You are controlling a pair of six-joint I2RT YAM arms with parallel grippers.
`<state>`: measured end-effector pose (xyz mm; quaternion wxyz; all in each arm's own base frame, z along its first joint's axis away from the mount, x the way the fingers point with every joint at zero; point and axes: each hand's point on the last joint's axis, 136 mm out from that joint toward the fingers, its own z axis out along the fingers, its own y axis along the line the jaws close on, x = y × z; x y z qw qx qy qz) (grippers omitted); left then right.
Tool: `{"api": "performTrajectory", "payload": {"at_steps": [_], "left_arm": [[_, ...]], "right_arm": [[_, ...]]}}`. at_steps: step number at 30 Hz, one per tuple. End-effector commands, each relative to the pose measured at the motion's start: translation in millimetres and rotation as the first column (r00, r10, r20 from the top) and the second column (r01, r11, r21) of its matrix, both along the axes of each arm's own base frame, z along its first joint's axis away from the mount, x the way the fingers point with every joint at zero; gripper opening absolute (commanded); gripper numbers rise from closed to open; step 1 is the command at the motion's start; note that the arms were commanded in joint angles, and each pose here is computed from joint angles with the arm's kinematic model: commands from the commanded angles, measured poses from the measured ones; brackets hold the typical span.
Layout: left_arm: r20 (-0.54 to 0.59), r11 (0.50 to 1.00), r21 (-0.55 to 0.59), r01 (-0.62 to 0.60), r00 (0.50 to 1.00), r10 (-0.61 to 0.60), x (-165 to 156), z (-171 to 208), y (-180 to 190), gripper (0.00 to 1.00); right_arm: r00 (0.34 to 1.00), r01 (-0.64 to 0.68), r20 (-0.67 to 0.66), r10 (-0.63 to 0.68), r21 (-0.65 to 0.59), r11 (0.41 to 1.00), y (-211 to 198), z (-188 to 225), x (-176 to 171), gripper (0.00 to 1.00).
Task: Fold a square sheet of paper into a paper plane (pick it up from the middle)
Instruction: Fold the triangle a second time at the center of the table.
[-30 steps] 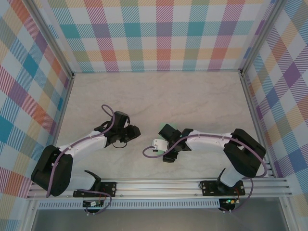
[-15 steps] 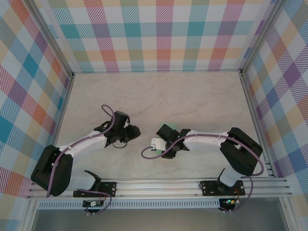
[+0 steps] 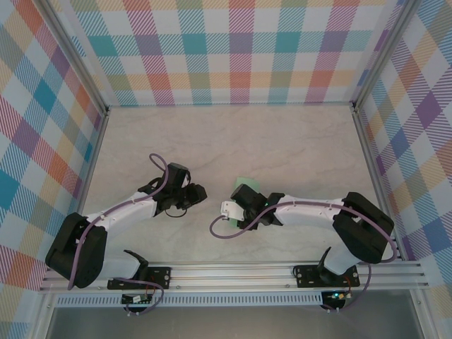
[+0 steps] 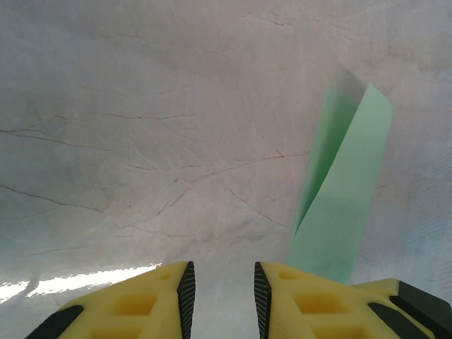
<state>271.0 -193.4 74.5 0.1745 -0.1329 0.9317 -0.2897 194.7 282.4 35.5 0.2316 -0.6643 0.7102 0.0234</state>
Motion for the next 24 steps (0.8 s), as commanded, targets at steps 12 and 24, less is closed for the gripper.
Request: {"api": "performTrajectory", "payload": {"at_steps": [12,24], "left_arm": [[-0.009,1.0,-0.03,0.006,1.0,-0.006,1.9,-3.9,-3.5,0.31],[-0.018,1.0,-0.025,0.011,1.0,-0.011,0.0,-4.8,-3.0,0.31]], "right_arm": [[0.999,0.04,-0.001,-0.04,0.021,0.999,22.6,-2.2,-7.7,0.32],[0.996,0.09,-0.008,-0.09,0.016,0.996,33.5,-2.6,-10.6,0.31]]}}
